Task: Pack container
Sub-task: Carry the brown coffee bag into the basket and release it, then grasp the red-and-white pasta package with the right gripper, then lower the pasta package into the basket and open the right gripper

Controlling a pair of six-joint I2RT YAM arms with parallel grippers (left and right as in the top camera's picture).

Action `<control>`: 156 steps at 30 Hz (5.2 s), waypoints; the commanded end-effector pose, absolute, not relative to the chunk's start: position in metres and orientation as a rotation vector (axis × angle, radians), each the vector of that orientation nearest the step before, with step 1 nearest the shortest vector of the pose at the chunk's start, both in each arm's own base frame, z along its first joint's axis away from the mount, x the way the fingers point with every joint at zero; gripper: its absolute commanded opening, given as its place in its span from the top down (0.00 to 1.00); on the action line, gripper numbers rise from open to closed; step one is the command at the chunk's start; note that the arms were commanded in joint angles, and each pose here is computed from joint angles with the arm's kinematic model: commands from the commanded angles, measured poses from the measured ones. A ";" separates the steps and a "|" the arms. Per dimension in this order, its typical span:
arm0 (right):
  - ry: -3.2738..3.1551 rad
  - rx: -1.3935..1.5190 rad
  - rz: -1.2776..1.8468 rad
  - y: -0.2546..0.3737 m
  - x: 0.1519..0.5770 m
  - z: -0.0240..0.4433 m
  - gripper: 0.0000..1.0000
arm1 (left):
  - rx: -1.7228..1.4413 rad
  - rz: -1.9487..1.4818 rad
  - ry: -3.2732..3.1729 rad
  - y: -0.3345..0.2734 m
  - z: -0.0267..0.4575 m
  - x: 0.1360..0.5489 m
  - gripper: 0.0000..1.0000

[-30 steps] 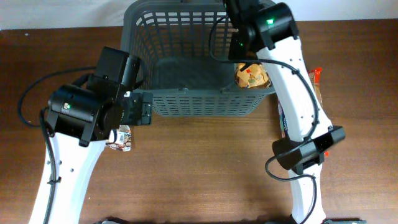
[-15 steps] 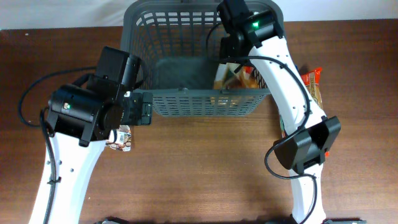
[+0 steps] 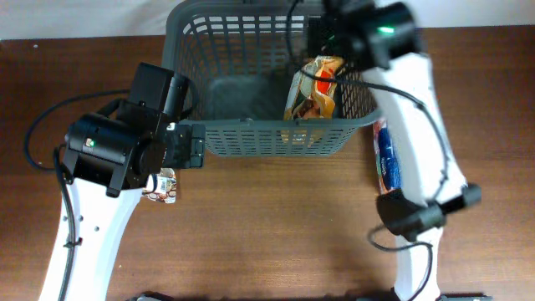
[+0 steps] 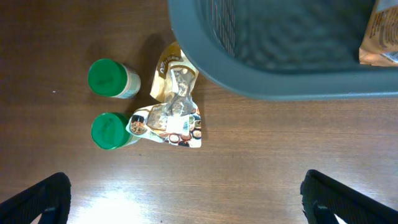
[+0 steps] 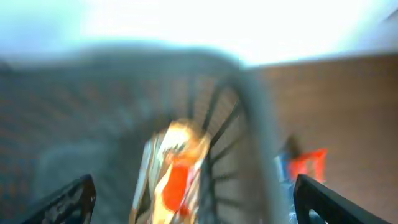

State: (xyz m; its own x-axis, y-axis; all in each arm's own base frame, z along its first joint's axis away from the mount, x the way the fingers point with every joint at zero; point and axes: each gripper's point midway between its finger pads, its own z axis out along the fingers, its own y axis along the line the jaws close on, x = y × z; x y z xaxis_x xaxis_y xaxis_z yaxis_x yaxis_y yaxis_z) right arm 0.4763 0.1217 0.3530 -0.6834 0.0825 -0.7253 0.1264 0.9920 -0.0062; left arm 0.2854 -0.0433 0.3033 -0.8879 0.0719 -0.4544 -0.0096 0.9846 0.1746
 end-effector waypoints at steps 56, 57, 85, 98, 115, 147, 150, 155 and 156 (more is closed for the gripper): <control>3.114 0.424 0.107 -0.088 0.401 0.037 0.96 | 0.023 0.252 2.645 -0.040 0.306 0.287 0.01; 3.052 0.426 0.096 -0.090 0.412 0.060 0.96 | 0.023 0.252 2.645 -0.040 0.306 0.287 0.01; 1.714 -1.232 -0.092 0.216 0.464 0.417 0.96 | 0.074 0.348 2.705 -0.028 0.301 0.271 0.01; 1.688 -1.451 0.044 0.270 0.527 0.303 0.96 | 0.071 0.302 2.684 -0.034 0.302 0.277 0.01; 2.099 -1.338 0.239 0.268 0.543 0.174 0.92 | -0.893 0.324 2.471 0.116 0.310 0.279 0.01; 2.124 -0.794 0.211 0.207 0.527 0.326 0.23 | -1.065 0.385 2.396 0.162 0.313 0.261 0.01; 2.026 -0.593 0.208 0.164 0.516 0.399 0.19 | -1.065 0.385 2.396 0.162 0.313 0.261 0.01; 1.970 -0.233 0.171 0.058 0.501 0.460 0.10 | -1.065 0.385 2.396 0.162 0.313 0.261 0.01; 1.985 -0.172 0.155 0.036 0.500 0.460 0.10 | -1.065 0.385 2.396 0.162 0.313 0.261 0.01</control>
